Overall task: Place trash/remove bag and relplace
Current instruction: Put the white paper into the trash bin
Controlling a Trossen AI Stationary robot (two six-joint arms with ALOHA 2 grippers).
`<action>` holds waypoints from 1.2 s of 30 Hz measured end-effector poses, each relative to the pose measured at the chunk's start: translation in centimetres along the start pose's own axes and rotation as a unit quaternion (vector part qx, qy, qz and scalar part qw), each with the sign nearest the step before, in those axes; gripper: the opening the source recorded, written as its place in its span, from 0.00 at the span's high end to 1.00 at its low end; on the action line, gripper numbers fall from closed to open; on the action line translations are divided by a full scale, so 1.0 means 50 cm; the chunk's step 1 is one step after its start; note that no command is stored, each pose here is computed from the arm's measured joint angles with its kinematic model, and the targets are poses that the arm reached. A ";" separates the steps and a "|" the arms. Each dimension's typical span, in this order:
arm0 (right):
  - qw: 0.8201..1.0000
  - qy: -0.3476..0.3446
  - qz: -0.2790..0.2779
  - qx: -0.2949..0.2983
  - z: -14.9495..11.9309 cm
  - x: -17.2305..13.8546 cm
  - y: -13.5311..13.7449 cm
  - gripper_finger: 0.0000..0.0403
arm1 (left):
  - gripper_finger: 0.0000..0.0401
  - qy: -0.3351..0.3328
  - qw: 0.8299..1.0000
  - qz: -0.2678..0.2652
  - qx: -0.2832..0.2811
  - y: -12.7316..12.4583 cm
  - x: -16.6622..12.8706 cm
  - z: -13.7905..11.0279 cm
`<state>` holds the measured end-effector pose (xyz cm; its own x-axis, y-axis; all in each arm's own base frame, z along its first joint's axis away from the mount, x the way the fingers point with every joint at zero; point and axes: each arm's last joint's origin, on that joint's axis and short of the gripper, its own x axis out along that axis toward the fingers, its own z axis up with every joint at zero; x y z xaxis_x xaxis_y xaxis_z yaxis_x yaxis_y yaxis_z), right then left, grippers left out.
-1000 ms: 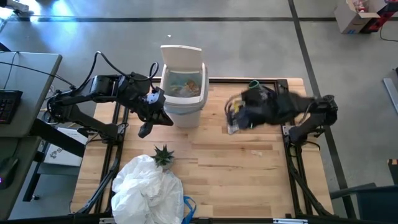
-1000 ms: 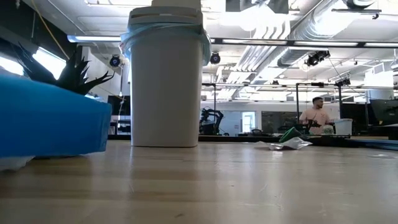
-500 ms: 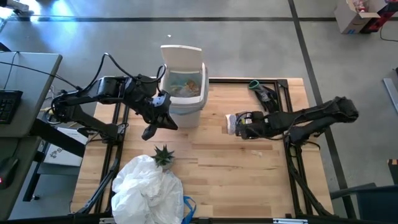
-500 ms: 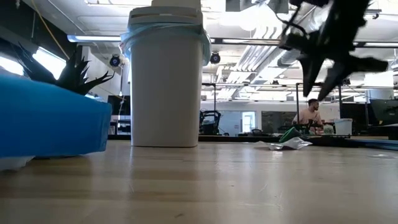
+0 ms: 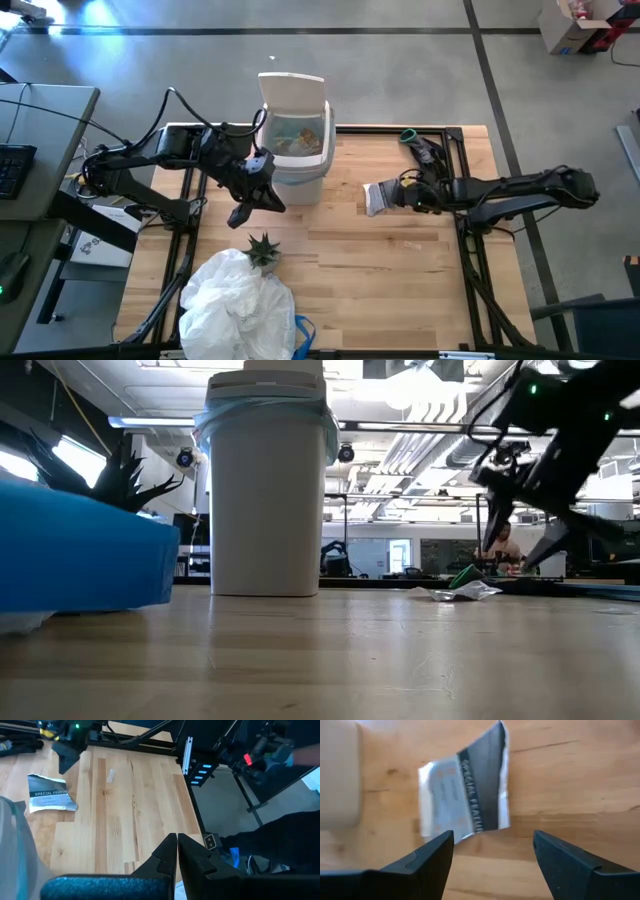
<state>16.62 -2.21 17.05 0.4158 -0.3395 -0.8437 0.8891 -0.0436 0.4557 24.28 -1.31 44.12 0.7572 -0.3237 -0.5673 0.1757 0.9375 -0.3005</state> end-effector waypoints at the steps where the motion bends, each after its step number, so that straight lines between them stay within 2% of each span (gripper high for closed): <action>1: 1.000 0.003 0.000 -0.004 0.001 0.008 -0.006 0.36 | 1.00 0.000 1.000 0.000 -0.001 0.000 0.000 0.000; 11: 0.999 -0.010 0.029 -0.012 0.022 0.073 -0.044 0.44 | 1.00 0.000 1.000 0.000 -0.023 0.000 0.000 0.000; 17: 0.999 -0.006 0.046 0.011 0.035 0.113 -0.069 0.45 | 1.00 0.000 0.999 0.001 -0.042 0.000 0.000 0.000; 23: 0.995 -0.025 0.095 -0.004 0.047 0.137 -0.059 0.45 | 1.00 0.002 0.999 0.001 -0.054 0.000 0.000 -0.001; 29: 0.997 -0.013 0.077 -0.003 0.063 0.167 -0.044 0.48 | 1.00 0.003 0.998 0.001 -0.057 0.000 0.000 -0.001; 33: 0.997 -0.007 0.066 -0.037 0.068 0.186 -0.020 0.61 | 1.00 0.005 0.998 0.001 -0.058 0.000 0.000 -0.002; 36: 0.997 -0.004 0.052 -0.056 0.073 0.196 -0.002 0.82 | 1.00 0.007 0.998 0.002 -0.059 0.000 0.000 -0.003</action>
<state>19.89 -8.98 9.80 0.5064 -0.3450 -0.7903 0.8567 0.0969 0.5067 24.19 -1.31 44.01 0.7491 -0.3229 -0.5784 0.0973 0.9173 -0.3861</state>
